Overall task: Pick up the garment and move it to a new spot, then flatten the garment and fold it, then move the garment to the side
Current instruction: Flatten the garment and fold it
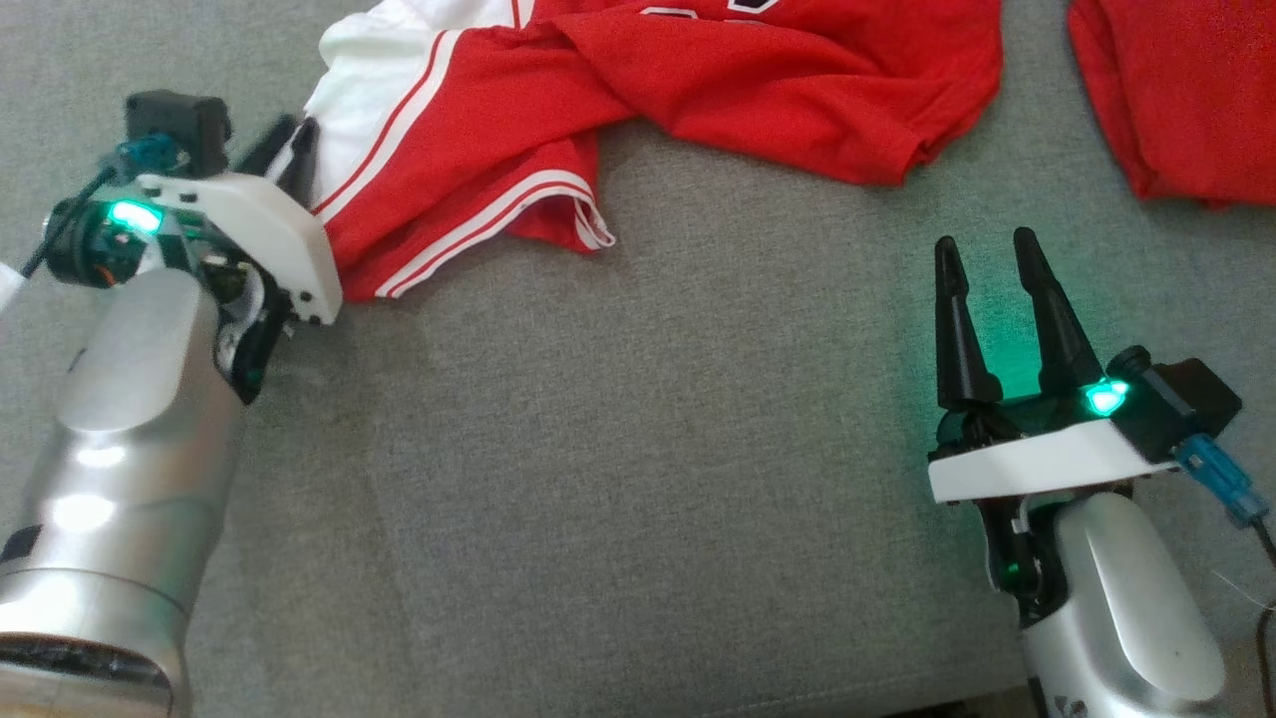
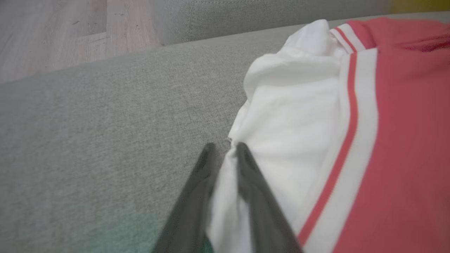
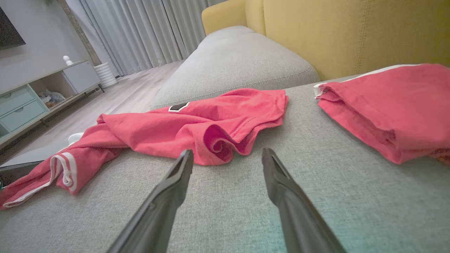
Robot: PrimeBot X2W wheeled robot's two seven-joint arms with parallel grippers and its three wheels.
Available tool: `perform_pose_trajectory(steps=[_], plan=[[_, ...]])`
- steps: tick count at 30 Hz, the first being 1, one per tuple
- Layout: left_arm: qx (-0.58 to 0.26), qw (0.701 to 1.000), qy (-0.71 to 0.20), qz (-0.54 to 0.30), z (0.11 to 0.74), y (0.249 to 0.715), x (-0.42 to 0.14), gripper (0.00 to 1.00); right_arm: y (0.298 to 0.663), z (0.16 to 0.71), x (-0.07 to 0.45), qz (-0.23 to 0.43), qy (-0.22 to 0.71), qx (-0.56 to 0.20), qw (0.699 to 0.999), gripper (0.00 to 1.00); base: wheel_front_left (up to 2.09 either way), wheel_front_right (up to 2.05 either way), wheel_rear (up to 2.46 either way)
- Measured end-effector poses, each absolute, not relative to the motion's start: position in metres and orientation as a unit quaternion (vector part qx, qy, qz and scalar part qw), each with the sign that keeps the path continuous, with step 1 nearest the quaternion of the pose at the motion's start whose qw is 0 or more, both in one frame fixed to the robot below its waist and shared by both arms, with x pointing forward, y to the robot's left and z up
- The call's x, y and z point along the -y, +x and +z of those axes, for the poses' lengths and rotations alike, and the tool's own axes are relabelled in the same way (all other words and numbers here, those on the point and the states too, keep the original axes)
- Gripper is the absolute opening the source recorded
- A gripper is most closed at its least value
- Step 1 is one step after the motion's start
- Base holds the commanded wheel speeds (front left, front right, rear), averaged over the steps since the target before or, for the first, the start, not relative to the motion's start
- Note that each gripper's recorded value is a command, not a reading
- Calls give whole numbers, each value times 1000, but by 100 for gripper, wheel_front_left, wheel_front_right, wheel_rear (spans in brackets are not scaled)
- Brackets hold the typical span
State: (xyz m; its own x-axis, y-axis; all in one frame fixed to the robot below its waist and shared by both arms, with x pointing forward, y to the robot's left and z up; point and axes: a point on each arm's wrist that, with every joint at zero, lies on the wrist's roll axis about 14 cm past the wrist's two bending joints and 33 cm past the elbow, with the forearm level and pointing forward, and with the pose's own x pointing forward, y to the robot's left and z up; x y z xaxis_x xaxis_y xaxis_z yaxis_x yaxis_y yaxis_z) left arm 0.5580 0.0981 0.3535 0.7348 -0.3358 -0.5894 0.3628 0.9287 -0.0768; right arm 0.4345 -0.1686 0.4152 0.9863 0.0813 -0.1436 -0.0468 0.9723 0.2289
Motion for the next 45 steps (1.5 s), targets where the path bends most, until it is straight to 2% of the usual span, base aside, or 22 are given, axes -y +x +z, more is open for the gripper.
perform_pose_trajectory(steps=[5,7,11,14,17,20,24,29,35,38,39,40,42,45], plan=[[-298,934,23,-196,359,554,-95,0,436,420,168,33,113,-70,991,100,0,0,0],[-266,943,26,-198,370,554,-96,0,436,425,166,37,114,-64,991,100,0,0,0],[-140,969,35,-200,419,571,-94,0,435,432,164,40,114,-56,991,100,0,0,0],[-50,976,47,-205,468,583,-86,0,433,438,163,42,113,-49,991,100,0,0,0],[41,972,70,-222,528,589,-72,0,432,444,162,45,113,-42,992,100,0,0,0],[145,953,81,-252,595,576,-51,0,432,449,159,50,114,-37,992,100,0,0,0],[217,923,119,-294,629,540,-34,0,432,455,155,56,116,-30,991,100,0,0,0],[178,890,177,-380,576,474,-12,0,429,460,151,60,117,-26,991,100,0,0,0],[59,833,234,-498,476,373,-4,0,416,457,149,61,121,-34,990,100,0,0,0],[20,819,240,-520,449,347,-7,0,414,458,145,66,122,-33,990,100,0,0,0],[-17,807,248,-535,427,327,-13,64,415,461,142,72,122,-30,990,100,0,0,0],[-17,807,248,-535,427,327,-13,100,415,461,142,72,122,-30,990,100,0,0,0],[-35,801,257,-539,416,319,-18,100,414,464,138,76,122,-27,989,100,0,0,0],[-53,813,254,-521,412,324,-28,100,414,468,134,83,122,-22,989,100,0,0,0]])
